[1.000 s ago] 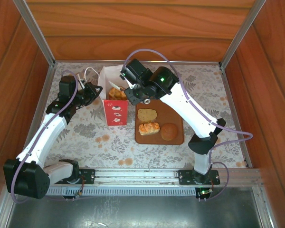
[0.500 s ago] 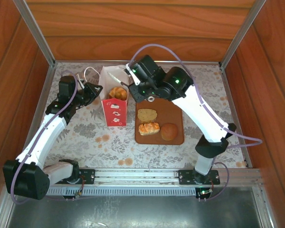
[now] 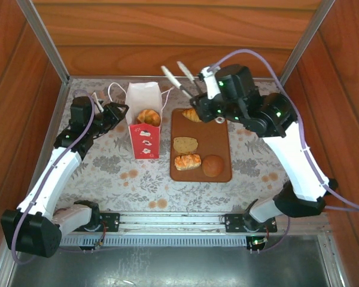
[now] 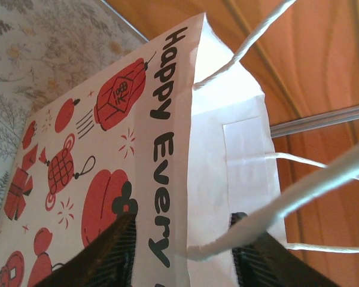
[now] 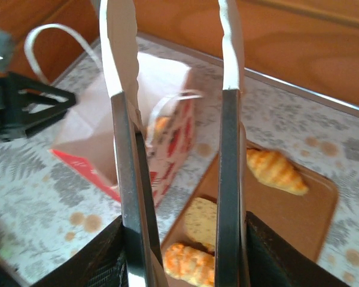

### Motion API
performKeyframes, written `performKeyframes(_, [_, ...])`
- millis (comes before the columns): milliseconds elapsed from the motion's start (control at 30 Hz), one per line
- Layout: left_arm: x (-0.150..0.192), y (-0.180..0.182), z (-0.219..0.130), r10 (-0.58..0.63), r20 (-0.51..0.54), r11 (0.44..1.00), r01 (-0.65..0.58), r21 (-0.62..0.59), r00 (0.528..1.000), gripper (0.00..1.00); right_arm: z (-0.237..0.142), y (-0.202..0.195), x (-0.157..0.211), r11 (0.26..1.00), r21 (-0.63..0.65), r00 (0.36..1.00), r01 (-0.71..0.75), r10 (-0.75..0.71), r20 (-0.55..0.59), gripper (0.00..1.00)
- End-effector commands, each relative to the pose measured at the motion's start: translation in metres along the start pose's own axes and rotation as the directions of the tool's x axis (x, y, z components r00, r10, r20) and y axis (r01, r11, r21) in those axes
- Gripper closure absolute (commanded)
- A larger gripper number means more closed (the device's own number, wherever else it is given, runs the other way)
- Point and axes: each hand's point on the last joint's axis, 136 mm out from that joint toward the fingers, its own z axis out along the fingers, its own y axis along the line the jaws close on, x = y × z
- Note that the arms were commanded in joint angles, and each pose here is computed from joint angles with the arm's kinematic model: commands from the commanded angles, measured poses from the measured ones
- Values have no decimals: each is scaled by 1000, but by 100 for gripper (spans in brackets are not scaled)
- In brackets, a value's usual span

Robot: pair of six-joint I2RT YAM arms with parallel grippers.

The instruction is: Place the fake bread into the paper bag

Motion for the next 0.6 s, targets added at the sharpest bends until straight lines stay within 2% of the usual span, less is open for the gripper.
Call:
performKeyframes(0, [-1, 0, -6, 42, 18, 999, -42, -9, 999, 47, -6, -31, 4, 996, 87, 999, -14, 11, 33, 51])
performKeyframes(167, [0, 3, -11, 76, 35, 997, -75, -17, 997, 34, -1, -73, 44, 978, 206, 999, -35, 39, -18, 48])
performKeyframes(267, [0, 8, -13, 80, 50, 997, -78, -29, 996, 29, 11, -90, 72, 970, 245, 997, 2, 16, -72, 48])
performKeyframes(567, [1, 12, -20, 87, 77, 996, -85, -34, 993, 23, 75, -121, 145, 937, 290, 967, 193, -131, -220, 46])
